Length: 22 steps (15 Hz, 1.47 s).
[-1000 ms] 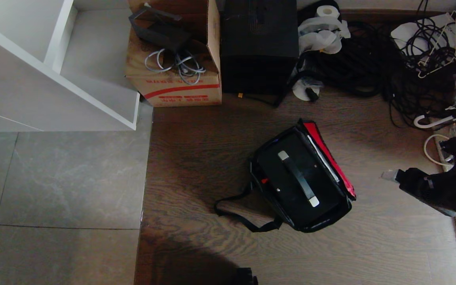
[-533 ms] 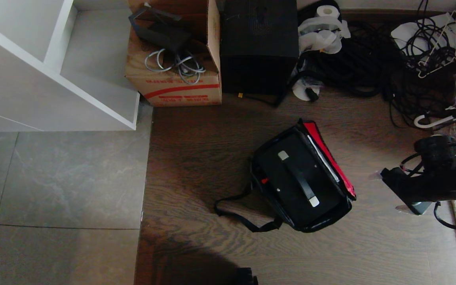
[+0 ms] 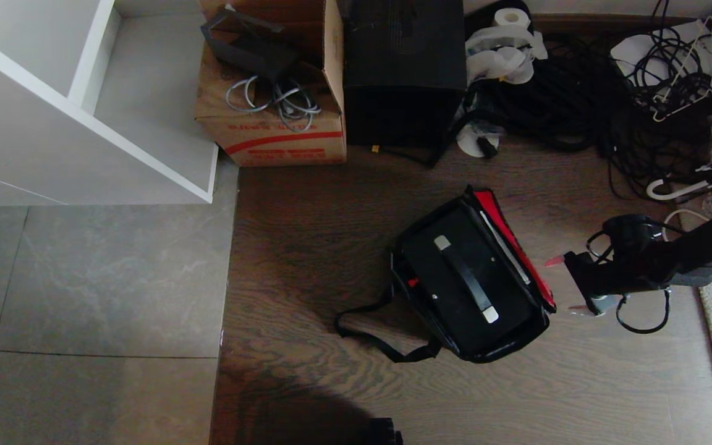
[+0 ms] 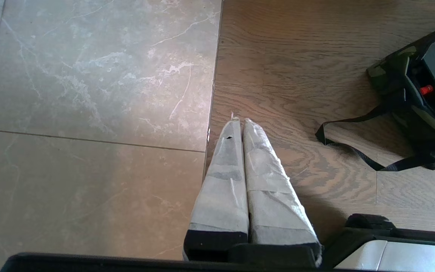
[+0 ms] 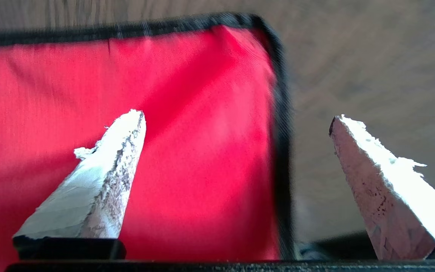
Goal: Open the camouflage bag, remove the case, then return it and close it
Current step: Close the top of the storage box
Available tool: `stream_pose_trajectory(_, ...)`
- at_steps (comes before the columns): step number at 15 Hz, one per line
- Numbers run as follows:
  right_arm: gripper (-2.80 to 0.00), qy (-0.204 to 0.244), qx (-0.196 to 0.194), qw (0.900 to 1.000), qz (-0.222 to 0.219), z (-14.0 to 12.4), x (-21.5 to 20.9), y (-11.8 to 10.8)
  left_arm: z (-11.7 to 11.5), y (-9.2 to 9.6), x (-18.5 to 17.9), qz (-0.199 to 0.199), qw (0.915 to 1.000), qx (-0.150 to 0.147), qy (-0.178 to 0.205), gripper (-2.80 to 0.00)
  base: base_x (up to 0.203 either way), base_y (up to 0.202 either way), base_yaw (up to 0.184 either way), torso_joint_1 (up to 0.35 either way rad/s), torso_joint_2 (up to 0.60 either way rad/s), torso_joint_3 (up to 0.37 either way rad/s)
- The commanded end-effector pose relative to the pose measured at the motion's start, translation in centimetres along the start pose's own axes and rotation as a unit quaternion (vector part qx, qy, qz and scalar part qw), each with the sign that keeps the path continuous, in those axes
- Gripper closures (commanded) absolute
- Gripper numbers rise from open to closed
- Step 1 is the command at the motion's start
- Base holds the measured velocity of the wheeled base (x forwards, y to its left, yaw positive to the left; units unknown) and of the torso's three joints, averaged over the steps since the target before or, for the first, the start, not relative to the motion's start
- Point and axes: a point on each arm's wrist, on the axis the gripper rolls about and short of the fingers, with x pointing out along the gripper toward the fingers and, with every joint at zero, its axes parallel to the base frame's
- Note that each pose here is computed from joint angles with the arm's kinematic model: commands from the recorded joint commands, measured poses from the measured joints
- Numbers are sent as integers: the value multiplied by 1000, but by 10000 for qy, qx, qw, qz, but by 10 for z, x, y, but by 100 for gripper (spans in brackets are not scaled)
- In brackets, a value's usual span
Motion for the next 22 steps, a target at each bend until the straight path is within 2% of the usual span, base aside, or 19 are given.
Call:
stream_pose_trajectory(1,-280,38,217,9997,136,8,27,2,-3,0,1,8,10000,-3,57,0,0,0,0,0,0,0)
stream_pose_trajectory(4,-280,415,865,9940,533,14,29,13,-3,0,1,5,10000,-3,43,0,0,0,0,0,0,0)
stream_pose_trajectory(7,-280,577,1197,9899,485,12,26,13,-3,0,1,3,10000,-3,49,0,0,0,0,0,0,0)
stream_pose_trajectory(9,-280,703,1252,9880,566,18,17,14,-3,0,1,7,10000,-3,49,0,0,0,0,0,0,0)
stream_pose_trajectory(11,-280,645,1282,9874,664,27,6,15,-3,0,1,7,10000,-3,47,0,0,0,0,0,0,0)
stream_pose_trajectory(15,-280,831,1399,9858,411,25,-5,2,-3,0,1,7,10000,-3,49,0,0,0,0,0,0,0)
stream_pose_trajectory(18,-280,956,1106,9889,248,19,3,-9,-3,0,1,7,10000,-3,49,0,0,0,0,0,0,0)
stream_pose_trajectory(22,-280,1022,1058,9887,283,18,19,-12,-3,0,1,4,10000,-3,49,0,0,0,0,0,0,0)
